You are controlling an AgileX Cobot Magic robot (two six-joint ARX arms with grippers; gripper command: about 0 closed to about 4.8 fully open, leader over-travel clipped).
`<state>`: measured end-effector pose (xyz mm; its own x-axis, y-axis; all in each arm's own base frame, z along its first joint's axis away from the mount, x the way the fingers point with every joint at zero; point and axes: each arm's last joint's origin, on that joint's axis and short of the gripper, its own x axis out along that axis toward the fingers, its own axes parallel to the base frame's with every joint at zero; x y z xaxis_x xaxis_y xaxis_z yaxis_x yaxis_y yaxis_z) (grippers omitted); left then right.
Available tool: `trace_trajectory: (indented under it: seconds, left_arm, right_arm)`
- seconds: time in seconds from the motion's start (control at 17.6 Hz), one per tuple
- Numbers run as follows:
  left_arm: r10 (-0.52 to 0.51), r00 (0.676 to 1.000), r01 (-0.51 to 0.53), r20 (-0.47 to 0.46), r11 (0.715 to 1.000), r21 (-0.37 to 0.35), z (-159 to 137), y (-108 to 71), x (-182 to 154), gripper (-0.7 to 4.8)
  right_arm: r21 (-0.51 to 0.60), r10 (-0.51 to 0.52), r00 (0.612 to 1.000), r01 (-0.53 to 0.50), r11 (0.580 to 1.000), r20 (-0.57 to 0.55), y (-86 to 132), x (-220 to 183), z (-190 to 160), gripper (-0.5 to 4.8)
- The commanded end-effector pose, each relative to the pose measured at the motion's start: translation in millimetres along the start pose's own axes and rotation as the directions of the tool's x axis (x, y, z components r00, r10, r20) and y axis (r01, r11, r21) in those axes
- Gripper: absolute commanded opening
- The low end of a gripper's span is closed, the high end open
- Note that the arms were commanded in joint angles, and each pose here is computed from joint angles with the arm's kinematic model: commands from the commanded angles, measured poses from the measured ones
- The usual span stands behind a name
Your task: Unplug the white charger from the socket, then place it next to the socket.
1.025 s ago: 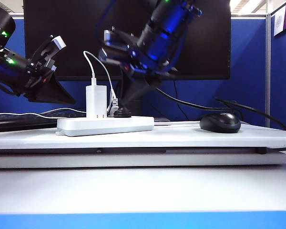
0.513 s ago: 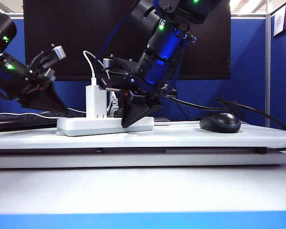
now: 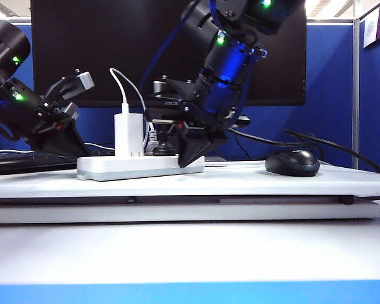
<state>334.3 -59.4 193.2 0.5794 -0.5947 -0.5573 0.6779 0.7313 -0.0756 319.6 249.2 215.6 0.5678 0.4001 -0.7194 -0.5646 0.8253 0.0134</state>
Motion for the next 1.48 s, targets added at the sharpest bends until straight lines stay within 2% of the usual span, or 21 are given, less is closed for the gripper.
trace_trajectory:
  seconds: [0.06,0.23,0.4,0.57,0.63,0.74,0.85,1.03,1.2,1.37,1.48]
  left_arm:
    - [-0.068,0.998,0.068,0.014,0.997,0.021,3,-8.7,5,-0.05]
    - [-0.129,0.991,0.129,0.021,0.991,0.034,5,-17.2,9,-0.05]
    - [-0.112,0.993,0.111,0.024,0.993,0.040,8,-20.0,10,-0.05]
    - [-0.103,0.994,0.103,0.047,0.995,0.001,15,-18.4,4,-0.05]
    - [-0.103,0.992,0.103,0.070,0.995,0.002,22,-19.9,-1,-0.05]
    - [-0.099,0.989,0.097,0.108,0.995,0.022,33,-23.1,-12,-0.05]
    - [-0.094,0.984,0.094,0.148,0.996,0.003,46,-25.6,-22,-0.05]
    - [-0.103,0.982,0.105,0.161,0.994,-0.002,55,-27.9,-31,-0.05]
    - [-0.107,0.983,0.109,0.151,0.994,-0.005,55,-28.5,-32,-0.05]
    - [-0.110,0.985,0.110,0.135,0.994,0.011,53,-28.9,-32,-0.05]
    - [-0.125,0.985,0.123,0.119,0.992,0.020,51,-29.6,-31,-0.05]
  right_arm:
    - [0.020,-0.012,0.994,0.010,1.000,0.105,-6,-3,12,-0.01]
    - [0.030,-0.012,0.992,0.008,1.000,0.126,-12,-3,14,-0.01]
    - [0.030,-0.008,0.993,0.005,1.000,0.120,-15,-6,14,-0.01]
    - [-0.010,-0.001,0.991,0.002,1.000,0.136,-14,-31,21,-0.01]
    - [-0.055,0.039,0.986,-0.031,0.998,0.162,-13,-44,25,0.01]
    - [-0.158,0.111,0.966,-0.075,0.985,0.233,-14,-61,34,1.24]
    - [-0.247,0.217,0.937,-0.149,0.957,0.275,-14,-65,39,3.38]
    - [-0.285,0.340,0.899,-0.262,0.922,0.274,-14,-56,39,3.37]
    - [-0.299,0.365,0.886,-0.279,0.912,0.287,-13,-44,39,3.33]
    - [-0.318,0.390,0.863,-0.289,0.903,0.322,-12,-32,40,2.80]
    - [-0.321,0.396,0.860,-0.294,0.900,0.321,-10,-25,39,2.79]
